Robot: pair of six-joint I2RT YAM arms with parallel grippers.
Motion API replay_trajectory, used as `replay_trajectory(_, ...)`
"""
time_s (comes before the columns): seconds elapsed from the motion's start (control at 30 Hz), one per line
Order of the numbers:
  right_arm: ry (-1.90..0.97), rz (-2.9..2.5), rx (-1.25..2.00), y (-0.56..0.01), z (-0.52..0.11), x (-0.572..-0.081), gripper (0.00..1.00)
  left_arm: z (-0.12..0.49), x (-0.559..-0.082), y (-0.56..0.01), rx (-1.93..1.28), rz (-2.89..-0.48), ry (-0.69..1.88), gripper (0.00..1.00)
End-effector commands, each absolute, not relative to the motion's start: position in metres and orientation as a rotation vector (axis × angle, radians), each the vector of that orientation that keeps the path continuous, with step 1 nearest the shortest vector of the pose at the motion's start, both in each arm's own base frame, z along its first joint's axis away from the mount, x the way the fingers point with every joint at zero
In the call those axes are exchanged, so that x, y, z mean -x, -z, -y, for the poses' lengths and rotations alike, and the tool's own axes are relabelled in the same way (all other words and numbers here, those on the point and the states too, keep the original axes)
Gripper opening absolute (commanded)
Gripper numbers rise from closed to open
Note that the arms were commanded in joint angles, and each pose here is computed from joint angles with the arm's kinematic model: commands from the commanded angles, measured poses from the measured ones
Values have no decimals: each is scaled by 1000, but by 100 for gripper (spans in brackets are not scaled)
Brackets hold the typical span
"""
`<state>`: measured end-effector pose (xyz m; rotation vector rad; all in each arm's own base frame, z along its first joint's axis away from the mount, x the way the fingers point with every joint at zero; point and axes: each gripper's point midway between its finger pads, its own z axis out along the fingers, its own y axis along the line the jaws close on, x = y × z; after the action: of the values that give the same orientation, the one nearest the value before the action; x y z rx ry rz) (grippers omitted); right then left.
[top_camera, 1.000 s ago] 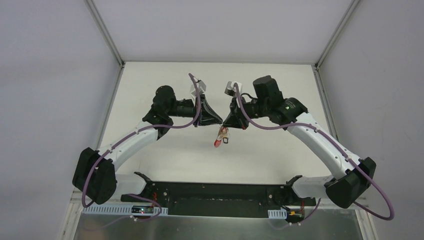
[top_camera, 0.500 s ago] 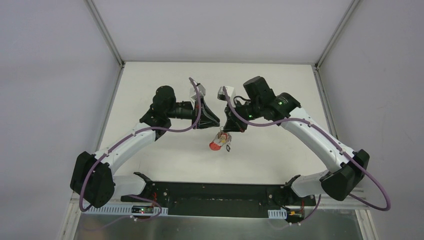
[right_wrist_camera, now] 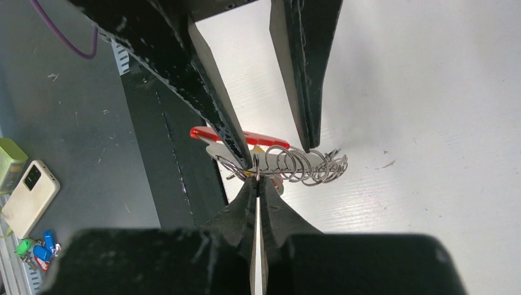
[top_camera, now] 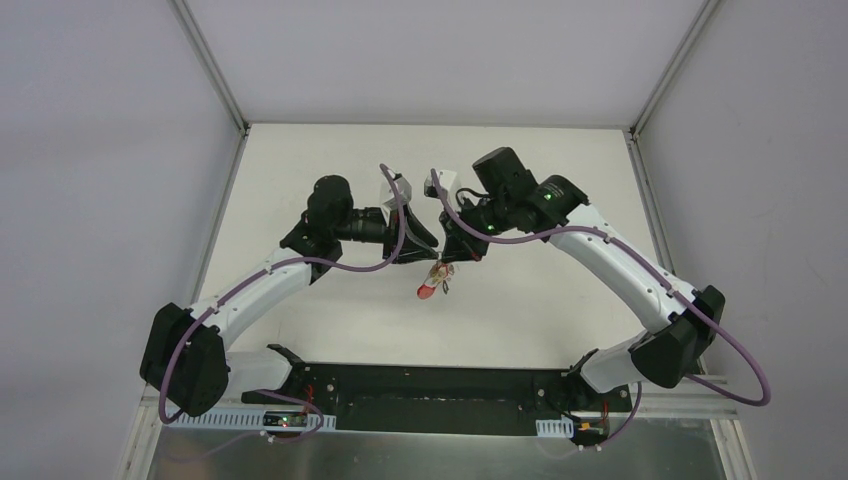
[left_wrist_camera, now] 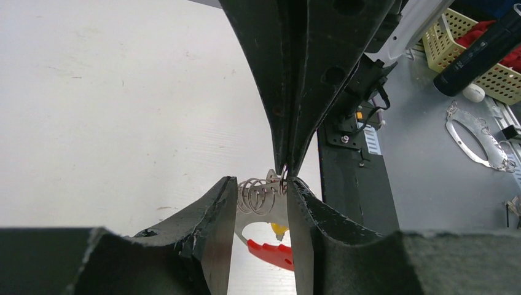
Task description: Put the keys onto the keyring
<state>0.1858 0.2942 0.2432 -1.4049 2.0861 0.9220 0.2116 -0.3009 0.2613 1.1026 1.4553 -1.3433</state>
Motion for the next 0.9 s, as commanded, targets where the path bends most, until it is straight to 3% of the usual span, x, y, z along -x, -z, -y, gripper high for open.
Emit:
replay_trajectory(0.0, -944, -2054, 1392, -259, -300, -186, 0, 303, -202, -269, -1167, -1352, 1332, 36)
replay_trajectory(0.53, -956, -2055, 1402, -255, -305, -186, 0, 308, -201, -270, -1167, -1354, 1356, 22)
replay_trajectory(0.87, -939, -2048, 1400, -254, -304, -188, 0, 309, -199, -266, -1177, -1379, 1368, 0)
